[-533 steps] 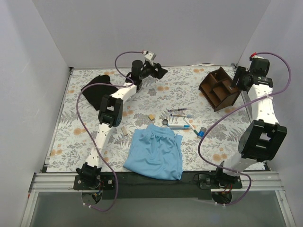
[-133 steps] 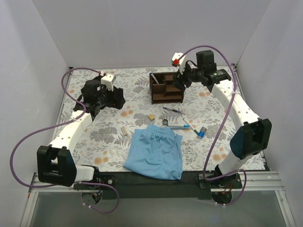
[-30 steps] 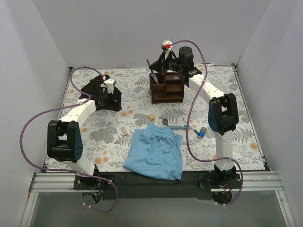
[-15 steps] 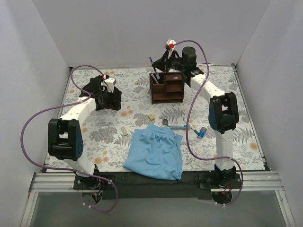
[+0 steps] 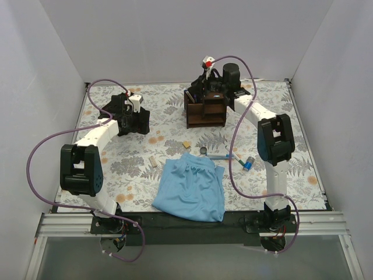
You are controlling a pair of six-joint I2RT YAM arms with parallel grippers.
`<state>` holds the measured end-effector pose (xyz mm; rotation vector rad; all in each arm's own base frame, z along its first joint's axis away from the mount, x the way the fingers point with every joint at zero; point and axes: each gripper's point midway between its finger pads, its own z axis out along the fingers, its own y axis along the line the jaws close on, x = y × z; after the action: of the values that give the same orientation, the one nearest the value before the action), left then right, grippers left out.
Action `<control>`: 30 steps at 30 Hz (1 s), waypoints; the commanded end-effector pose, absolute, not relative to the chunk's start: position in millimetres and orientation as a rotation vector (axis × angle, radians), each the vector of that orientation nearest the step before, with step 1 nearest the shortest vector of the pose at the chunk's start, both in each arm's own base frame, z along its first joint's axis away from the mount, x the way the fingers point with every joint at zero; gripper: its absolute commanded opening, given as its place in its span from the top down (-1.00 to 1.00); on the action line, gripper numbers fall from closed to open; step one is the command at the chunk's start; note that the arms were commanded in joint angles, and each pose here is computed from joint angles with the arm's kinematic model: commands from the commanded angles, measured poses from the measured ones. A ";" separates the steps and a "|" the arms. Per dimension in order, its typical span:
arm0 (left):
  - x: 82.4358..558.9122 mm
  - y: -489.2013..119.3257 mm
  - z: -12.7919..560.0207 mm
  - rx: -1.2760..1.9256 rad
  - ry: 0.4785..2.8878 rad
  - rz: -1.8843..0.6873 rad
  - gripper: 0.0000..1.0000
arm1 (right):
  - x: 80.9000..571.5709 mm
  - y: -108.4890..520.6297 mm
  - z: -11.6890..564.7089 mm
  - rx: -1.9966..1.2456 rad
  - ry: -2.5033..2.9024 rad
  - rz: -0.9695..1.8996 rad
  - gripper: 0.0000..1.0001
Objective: Sort the stationery into containers
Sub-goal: Place the pen in the storage box, then pick up the pen from the center of the board.
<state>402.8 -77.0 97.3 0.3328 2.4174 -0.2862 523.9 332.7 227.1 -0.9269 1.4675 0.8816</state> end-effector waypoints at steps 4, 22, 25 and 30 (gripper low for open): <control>416.3 -74.1 123.8 0.295 2.266 -0.254 -0.77 | 466.6 287.3 290.5 -1.138 1.448 0.724 -0.02; 398.1 -85.2 152.2 0.225 2.125 -0.352 -0.78 | 304.9 189.3 97.1 -1.881 1.996 0.552 -0.05; 396.9 -83.4 149.8 0.225 2.129 -0.340 -0.78 | 300.4 196.6 86.9 -1.956 1.959 0.542 -0.04; 396.5 -82.8 147.6 0.208 2.138 -0.341 -0.78 | 295.2 206.4 65.7 -2.044 1.949 0.537 0.00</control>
<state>397.1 -84.1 129.2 0.2237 2.1886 -0.3419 296.2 203.2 74.0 -1.9543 1.9896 0.5714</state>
